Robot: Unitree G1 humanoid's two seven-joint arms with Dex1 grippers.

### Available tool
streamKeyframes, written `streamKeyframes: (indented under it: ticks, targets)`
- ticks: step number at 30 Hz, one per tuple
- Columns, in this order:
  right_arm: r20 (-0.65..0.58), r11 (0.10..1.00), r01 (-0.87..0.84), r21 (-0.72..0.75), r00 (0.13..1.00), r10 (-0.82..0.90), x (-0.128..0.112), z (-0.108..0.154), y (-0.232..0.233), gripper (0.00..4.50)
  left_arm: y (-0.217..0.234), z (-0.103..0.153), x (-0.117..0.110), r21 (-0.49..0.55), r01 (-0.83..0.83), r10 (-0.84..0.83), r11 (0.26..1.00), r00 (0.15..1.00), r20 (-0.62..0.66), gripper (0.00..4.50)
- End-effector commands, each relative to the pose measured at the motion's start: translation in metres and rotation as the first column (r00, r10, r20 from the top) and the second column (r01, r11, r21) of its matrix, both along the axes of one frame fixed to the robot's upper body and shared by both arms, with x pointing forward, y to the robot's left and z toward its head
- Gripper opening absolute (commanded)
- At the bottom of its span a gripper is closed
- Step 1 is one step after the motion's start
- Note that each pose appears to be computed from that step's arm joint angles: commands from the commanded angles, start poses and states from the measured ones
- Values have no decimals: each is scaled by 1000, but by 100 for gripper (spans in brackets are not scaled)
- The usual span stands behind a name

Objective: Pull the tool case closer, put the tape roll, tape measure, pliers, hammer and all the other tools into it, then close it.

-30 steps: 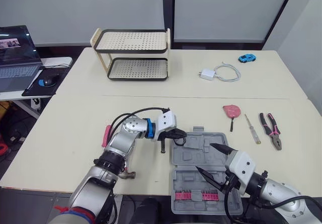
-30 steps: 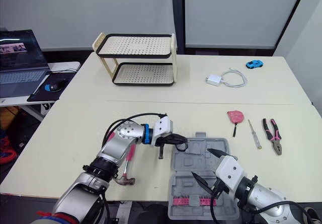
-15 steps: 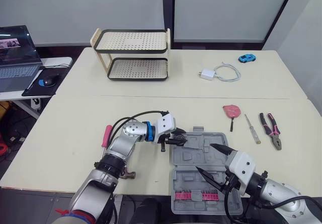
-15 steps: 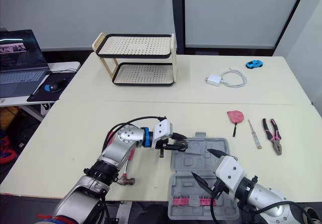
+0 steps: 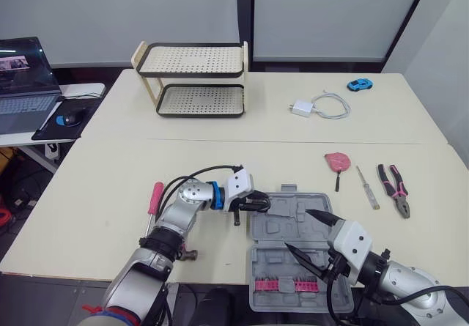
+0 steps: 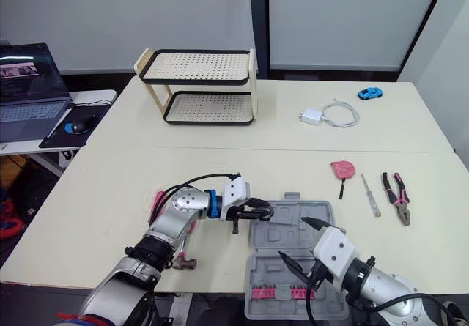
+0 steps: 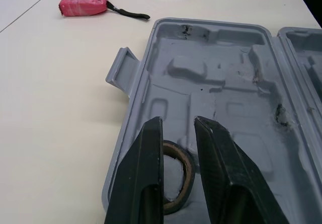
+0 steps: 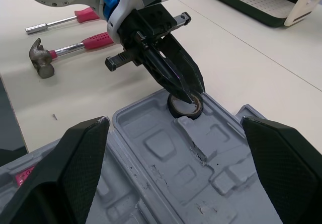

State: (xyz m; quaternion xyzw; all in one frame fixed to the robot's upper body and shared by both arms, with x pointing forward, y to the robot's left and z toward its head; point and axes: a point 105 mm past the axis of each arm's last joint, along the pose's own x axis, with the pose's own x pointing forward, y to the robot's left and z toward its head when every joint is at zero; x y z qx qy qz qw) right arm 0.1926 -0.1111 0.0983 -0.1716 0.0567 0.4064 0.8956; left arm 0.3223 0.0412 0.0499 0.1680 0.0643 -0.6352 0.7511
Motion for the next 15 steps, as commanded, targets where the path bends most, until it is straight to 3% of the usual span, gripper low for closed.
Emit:
streamKeyframes:
  ticks: [1, 7, 15]
  targets:
    - [47, 999, -26, 24, 999, 25, -2, 15, 6, 450, -4, 3, 9, -35, -36, 37, 999, 998, 46, 98]
    - [48, 999, -25, 24, 999, 24, -3, 16, 6, 450, -5, -12, 16, 19, -69, 68, 997, 996, 52, 98]
    - [47, 1000, -17, 23, 999, 16, -3, 16, 4, 450, -5, -31, 6, 124, -2, -2, 992, 999, 34, 98]
